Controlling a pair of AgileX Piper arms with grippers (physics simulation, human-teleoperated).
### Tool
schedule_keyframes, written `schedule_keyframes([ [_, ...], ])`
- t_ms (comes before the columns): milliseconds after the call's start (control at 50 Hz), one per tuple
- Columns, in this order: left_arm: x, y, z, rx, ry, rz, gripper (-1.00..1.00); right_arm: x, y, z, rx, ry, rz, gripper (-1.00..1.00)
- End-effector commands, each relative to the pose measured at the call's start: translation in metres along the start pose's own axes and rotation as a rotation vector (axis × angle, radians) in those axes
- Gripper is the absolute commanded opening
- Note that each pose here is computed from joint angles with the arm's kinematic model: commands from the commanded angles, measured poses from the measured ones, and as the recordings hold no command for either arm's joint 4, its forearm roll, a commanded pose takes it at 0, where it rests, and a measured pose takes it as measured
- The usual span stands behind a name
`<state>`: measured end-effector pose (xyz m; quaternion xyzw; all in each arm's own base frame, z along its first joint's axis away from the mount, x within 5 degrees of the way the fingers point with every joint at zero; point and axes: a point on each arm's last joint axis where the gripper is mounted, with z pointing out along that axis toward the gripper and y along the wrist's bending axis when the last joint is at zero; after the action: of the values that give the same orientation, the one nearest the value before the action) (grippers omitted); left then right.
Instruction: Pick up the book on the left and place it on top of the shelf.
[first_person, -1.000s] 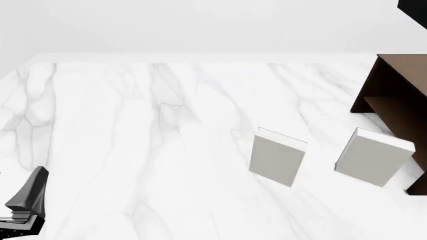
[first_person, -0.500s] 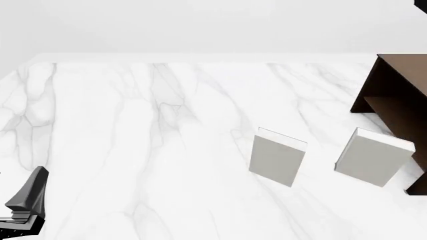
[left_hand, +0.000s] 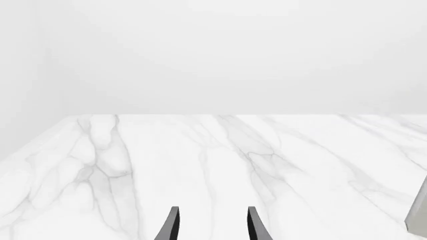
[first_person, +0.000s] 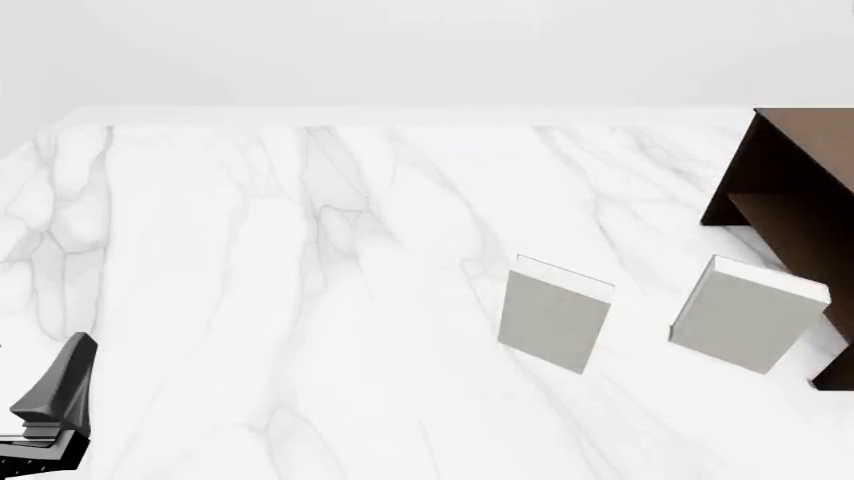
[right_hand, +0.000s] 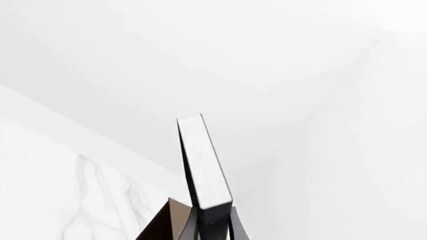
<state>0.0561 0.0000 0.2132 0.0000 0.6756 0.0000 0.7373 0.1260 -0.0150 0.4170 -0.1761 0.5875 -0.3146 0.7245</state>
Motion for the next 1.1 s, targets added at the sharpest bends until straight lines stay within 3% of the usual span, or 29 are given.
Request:
schedule_keyframes([
  [20, 0.000, 0.000, 0.000, 0.000, 0.000, 0.000, 1.00, -0.004, -0.007, -0.001, 0.040, -0.017, -0.006, -1.00],
  [680, 0.000, 0.000, 0.000, 0.000, 0.000, 0.000, 1.00, -0.009, -0.024, -0.002, 0.117, 0.022, -0.098, -1.00],
  [1100, 0.000, 0.000, 0.000, 0.000, 0.000, 0.000, 1.00, 0.002, -0.024, -0.006, 0.143, 0.077, -0.120, -1.00],
])
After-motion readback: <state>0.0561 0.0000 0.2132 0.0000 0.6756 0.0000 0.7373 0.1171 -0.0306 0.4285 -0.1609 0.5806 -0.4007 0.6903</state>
